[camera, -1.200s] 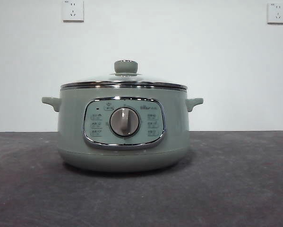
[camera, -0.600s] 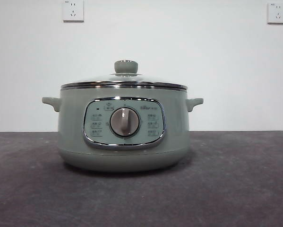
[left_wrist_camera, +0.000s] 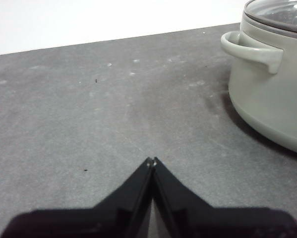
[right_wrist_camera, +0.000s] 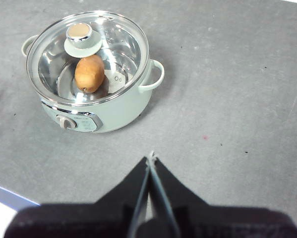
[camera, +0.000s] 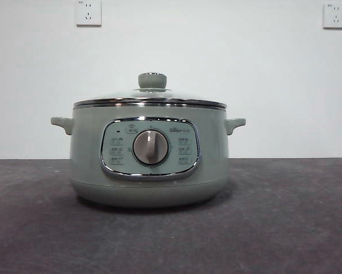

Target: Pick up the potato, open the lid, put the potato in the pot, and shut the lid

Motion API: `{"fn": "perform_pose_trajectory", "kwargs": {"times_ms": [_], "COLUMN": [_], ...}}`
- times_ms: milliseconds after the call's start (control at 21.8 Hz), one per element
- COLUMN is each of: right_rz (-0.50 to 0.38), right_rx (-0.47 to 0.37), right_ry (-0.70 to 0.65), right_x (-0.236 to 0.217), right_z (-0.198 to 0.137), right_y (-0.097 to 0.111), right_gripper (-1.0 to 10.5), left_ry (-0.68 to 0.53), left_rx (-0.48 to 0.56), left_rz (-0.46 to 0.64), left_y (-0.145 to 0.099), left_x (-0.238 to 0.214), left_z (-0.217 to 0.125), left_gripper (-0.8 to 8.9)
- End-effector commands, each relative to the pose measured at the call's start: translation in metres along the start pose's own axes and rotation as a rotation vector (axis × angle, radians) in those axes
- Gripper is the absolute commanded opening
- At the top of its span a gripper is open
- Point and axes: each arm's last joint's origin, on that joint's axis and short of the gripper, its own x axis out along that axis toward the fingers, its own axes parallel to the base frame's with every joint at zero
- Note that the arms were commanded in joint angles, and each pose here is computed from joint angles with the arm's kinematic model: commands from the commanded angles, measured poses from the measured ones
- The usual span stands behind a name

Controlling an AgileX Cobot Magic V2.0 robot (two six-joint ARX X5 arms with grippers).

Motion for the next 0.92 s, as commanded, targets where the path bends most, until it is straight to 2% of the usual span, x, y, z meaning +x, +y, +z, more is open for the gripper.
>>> {"fn": "perform_pose_trajectory", "kwargs": {"times_ms": [46, 138, 229, 321, 413, 550, 642, 779, 917], "right_rz": [-0.016, -0.095, -0.165, -0.199, -0.238, -0.386, -0.389, -0.391, -0.403], "right_rx": [-0.009, -0.053, -0.049, -0.019, -0.015, 0.009, 0.035, 0.038, 0.044], "right_ry": [0.026, 0.005, -0.052, -0.178, -0.317, -0.418, -0.465, -0.491, -0.455], "right_x": [0.001, -0.003, -0.003, 0.007, 0.029, 0.086, 0.123, 0.151, 0.17], "right_z": [-0.003, -0.006, -0.013, -0.026, -0.049, -0.102, -0.143, -0.177, -0.204], "right_y": [-0.001, -0.009, -0.018, -0.026, -0.035, -0.052, -0.059, -0.063, -0.064], "right_gripper": [0.0, 0.0, 0.0, 0.0, 0.0, 0.0, 0.0, 0.0, 0.0], "left_ry": [0.009, 0.01, 0.01, 0.01, 0.012, 0.012, 0.012, 0.012, 0.012], "left_rx": [-0.01, -0.01, -0.01, -0.011, -0.01, -0.01, -0.01, -0.01, -0.01], "left_rz": [0.005, 0.005, 0.005, 0.005, 0.005, 0.005, 0.005, 0.005, 0.005], "left_y": [0.0, 0.0, 0.0, 0.0, 0.0, 0.0, 0.0, 0.0, 0.0], "left_x": [0.001, 0.001, 0.001, 0.001, 0.002, 0.002, 0.002, 0.002, 0.002], "left_z": [-0.003, -0.003, -0.003, -0.003, -0.004, -0.004, -0.004, -0.004, -0.004], "left_gripper": [-0.01, -0.01, -0.01, -0.01, -0.01, -0.01, -0.01, -0.01, -0.01]}}
